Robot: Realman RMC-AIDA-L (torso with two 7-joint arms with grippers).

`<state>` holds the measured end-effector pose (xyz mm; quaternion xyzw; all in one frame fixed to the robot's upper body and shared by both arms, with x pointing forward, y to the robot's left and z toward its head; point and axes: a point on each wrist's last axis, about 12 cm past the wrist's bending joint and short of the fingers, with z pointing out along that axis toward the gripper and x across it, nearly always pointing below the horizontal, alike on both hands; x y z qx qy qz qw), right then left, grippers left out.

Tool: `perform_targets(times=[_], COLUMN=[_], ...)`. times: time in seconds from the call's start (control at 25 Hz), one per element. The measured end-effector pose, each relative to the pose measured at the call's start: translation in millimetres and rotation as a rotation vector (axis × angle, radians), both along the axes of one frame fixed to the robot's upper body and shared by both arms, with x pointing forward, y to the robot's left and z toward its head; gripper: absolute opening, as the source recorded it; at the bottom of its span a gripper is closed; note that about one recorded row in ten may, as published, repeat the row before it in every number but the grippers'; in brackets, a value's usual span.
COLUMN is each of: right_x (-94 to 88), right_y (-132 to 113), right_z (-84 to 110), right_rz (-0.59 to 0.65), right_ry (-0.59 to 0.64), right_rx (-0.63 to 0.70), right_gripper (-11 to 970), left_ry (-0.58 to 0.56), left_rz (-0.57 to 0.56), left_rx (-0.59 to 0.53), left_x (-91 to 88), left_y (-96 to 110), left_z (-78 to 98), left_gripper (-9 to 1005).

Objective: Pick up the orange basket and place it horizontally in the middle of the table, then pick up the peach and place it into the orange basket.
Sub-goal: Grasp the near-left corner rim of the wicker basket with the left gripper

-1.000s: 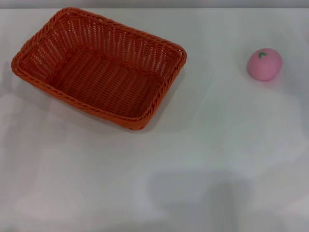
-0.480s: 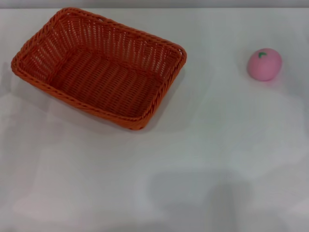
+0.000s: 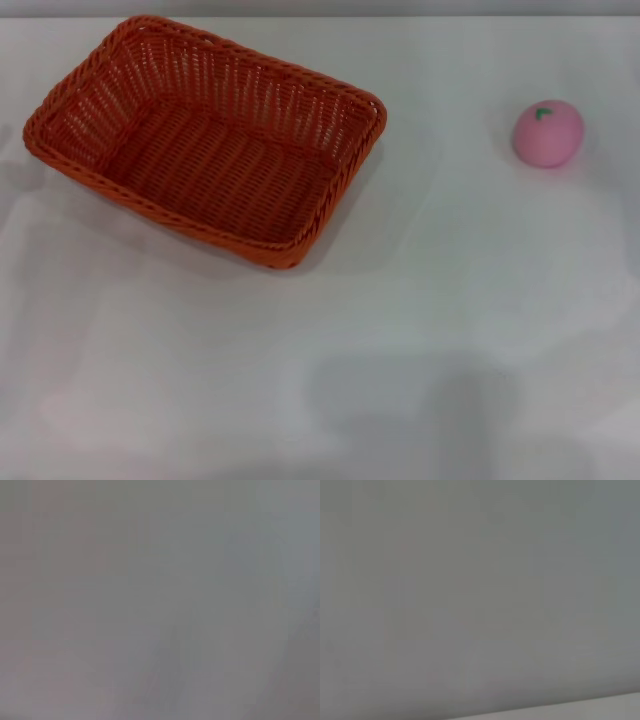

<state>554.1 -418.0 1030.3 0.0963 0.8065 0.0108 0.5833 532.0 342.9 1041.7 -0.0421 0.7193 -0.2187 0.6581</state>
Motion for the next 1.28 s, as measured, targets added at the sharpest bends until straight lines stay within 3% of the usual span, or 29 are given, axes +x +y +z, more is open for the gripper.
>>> perform_targets(times=[0.28, 0.56, 0.92, 1.28], right_x=[3.2, 7.0, 9.3, 9.6], right_y=[-2.6, -3.0, -6.9, -9.0], right_z=[2.1, 4.0, 7.4, 8.8], right_rz=[-0.004, -0.012, -0.014, -0.015], right_ry=[0.01, 0.016, 0.014, 0.012], right_rx=[-0.009, -0.02, -0.033, -0.038], right_gripper=[856, 857, 857, 856], left_ry=[0.106, 0.122, 0.068, -0.01], left_rz=[-0.056, -0.08, -0.098, -0.12], left_rx=[-0.007, -0.029, 0.005, 0.047], left_x=[11.6, 12.4, 4.8, 6.9], left_y=[-0.7, 4.0, 10.8, 12.7], left_z=[6.0, 19.3, 44.1, 79.5], left_gripper=[453, 453, 454, 454])
